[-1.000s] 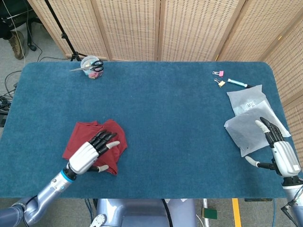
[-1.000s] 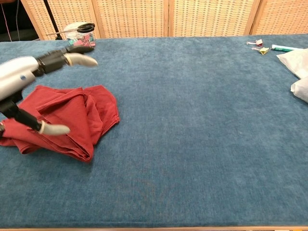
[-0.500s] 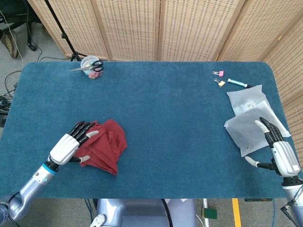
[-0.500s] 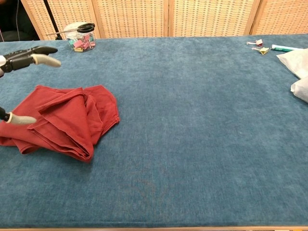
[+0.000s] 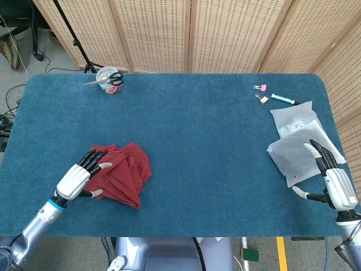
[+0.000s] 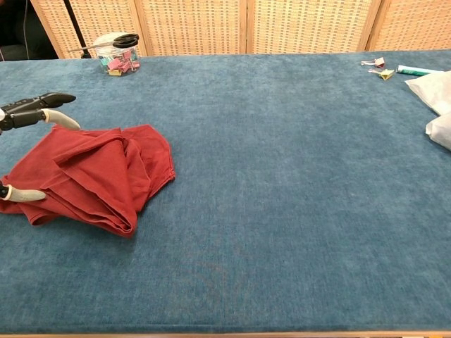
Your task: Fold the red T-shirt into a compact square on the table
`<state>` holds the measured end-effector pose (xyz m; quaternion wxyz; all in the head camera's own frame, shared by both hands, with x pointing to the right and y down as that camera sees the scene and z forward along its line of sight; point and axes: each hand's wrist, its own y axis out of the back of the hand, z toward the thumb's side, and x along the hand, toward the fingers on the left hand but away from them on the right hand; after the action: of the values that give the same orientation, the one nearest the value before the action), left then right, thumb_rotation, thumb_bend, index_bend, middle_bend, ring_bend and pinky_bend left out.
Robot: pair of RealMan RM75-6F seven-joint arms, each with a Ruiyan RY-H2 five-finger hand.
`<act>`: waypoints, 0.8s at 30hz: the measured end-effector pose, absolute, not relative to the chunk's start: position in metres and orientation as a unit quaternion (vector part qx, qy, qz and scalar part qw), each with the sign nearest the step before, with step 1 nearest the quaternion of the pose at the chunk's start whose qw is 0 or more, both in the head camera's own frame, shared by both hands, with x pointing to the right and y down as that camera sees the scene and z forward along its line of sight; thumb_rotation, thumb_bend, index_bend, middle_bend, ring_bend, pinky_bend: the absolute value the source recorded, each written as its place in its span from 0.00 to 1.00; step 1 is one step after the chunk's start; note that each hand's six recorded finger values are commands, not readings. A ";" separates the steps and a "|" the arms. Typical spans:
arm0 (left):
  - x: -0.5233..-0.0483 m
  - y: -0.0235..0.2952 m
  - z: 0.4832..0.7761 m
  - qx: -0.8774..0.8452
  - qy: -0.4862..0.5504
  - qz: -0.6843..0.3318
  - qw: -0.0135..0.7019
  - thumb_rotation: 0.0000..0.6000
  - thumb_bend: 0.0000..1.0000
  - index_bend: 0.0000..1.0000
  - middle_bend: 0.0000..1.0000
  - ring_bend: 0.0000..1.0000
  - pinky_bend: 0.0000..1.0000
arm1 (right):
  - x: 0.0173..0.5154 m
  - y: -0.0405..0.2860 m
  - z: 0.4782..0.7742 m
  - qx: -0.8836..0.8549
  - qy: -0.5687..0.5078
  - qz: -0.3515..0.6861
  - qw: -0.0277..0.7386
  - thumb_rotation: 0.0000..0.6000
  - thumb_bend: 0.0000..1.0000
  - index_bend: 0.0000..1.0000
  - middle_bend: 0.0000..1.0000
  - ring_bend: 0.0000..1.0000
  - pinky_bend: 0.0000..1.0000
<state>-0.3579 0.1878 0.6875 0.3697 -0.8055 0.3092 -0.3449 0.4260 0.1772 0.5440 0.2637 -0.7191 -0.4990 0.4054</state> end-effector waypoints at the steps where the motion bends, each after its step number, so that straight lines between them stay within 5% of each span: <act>1: -0.357 0.188 0.689 -0.806 0.308 -0.346 0.368 1.00 0.06 0.27 0.00 0.00 0.00 | 0.426 0.177 0.544 -0.719 -0.499 0.405 0.263 1.00 0.00 0.00 0.00 0.00 0.00; 24: -0.355 0.184 0.705 -0.799 0.312 -0.365 0.361 1.00 0.31 0.45 0.00 0.00 0.00 | 0.426 0.177 0.544 -0.720 -0.498 0.405 0.263 1.00 0.00 0.00 0.00 0.00 0.00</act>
<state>-0.3551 0.1844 0.7053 0.3613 -0.7993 0.3122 -0.3649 0.4260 0.1770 0.5443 0.2632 -0.7202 -0.4979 0.4052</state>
